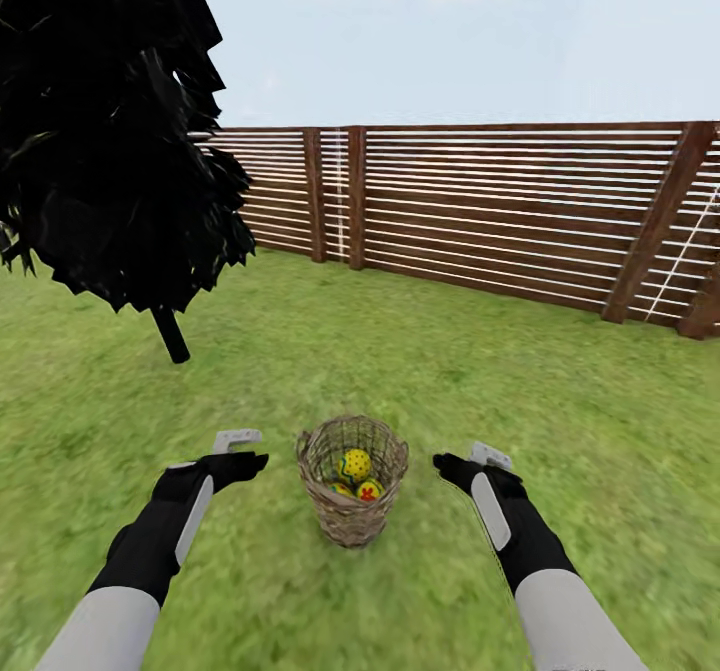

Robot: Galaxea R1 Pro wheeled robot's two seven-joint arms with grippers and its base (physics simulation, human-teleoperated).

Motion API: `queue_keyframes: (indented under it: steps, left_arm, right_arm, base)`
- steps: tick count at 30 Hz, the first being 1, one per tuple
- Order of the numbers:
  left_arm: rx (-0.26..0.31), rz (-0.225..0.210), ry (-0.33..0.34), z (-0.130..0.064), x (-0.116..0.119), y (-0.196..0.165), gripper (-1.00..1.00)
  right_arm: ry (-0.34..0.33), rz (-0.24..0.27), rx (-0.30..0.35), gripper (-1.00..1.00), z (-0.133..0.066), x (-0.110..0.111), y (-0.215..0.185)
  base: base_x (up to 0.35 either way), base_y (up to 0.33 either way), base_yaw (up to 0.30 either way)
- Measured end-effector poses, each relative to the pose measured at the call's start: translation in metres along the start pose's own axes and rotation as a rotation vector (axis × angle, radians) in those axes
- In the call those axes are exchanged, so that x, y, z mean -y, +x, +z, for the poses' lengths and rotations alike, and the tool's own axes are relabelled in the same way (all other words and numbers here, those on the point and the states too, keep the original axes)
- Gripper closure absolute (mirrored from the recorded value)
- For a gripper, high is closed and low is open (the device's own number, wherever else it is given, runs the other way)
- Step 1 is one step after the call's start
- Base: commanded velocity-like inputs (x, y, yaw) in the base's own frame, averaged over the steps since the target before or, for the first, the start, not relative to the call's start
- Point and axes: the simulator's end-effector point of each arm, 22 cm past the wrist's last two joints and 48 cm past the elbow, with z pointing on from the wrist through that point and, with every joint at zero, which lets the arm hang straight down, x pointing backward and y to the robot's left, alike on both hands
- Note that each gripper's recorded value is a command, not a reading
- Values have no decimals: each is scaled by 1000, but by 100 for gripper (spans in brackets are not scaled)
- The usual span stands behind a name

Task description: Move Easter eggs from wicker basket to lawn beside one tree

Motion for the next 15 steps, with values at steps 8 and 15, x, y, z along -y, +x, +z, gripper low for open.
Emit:
queue_keyframes:
  steps: [8, 15]
  left_arm:
    - [-36, -11, 33, 6, 23, 16, -100]
    - [-35, -10, 40, 7, 28, 13, -100]
  right_arm:
    - [-274, 83, -13, -100, -25, -50, -27]
    - [-373, 96, -11, -100, -33, -64, -33]
  base:
    - [226, 273, -128]
    - [254, 228, -1]
